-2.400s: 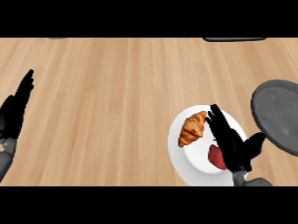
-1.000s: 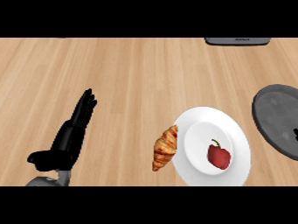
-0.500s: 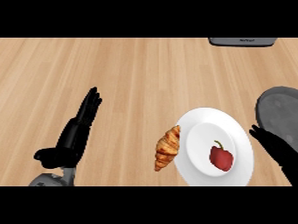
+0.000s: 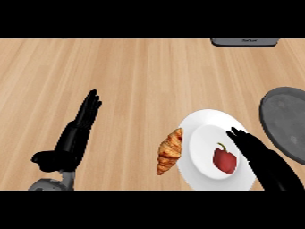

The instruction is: Pick the bell pepper from the plate and place it in the pan

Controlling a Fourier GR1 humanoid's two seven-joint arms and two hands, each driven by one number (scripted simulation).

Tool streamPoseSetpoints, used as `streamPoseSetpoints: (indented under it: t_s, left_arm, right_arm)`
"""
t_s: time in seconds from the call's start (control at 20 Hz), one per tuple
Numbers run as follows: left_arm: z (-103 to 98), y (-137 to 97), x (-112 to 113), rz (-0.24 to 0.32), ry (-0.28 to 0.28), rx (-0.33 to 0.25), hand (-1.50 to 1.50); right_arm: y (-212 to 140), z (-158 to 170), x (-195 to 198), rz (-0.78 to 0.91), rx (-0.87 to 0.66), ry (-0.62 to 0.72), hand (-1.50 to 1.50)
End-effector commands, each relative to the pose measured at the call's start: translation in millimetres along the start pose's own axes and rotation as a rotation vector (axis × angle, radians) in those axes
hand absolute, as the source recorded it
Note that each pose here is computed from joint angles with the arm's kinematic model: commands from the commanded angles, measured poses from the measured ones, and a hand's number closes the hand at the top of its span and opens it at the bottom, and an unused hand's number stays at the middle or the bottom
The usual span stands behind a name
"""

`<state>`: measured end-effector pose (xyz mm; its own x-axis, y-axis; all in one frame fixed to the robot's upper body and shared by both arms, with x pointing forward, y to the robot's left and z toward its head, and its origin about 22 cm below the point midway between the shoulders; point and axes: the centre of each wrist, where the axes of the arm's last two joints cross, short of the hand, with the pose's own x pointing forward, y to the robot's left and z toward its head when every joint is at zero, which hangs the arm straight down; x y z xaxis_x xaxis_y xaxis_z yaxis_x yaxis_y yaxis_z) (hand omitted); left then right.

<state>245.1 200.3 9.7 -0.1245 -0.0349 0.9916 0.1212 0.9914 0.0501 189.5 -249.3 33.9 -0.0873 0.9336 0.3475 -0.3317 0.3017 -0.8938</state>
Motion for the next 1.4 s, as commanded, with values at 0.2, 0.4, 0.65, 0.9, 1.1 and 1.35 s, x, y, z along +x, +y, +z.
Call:
streamPoseSetpoints:
  t_s: [0.2,0.4,0.65,0.9,1.1,1.35]
  left_arm:
    - [-2,15,14,-0.003,-0.006,0.023,0.0]
    - [-11,-6,-2,-0.002,0.003,-0.005,0.0]
    - [-13,8,3,0.0,-0.006,0.002,0.0]
    - [3,-11,-5,-0.002,0.006,-0.003,0.0]
    - [-2,16,-2,0.0,-0.016,-0.005,0.0]
    - [8,1,-4,0.007,0.001,-0.005,0.0]
  right_arm:
    - [24,-10,11,-0.023,0.002,0.031,-1.5]
    - [19,-15,-5,-0.039,-0.024,0.012,-1.5]
    - [46,-41,6,-0.056,-0.024,0.021,-1.5]
    - [52,-48,-18,-0.047,0.03,0.079,-1.5]
    - [54,-86,-26,-0.034,0.042,0.078,-1.5]
    - [49,-82,-35,0.121,0.1,0.027,1.5]
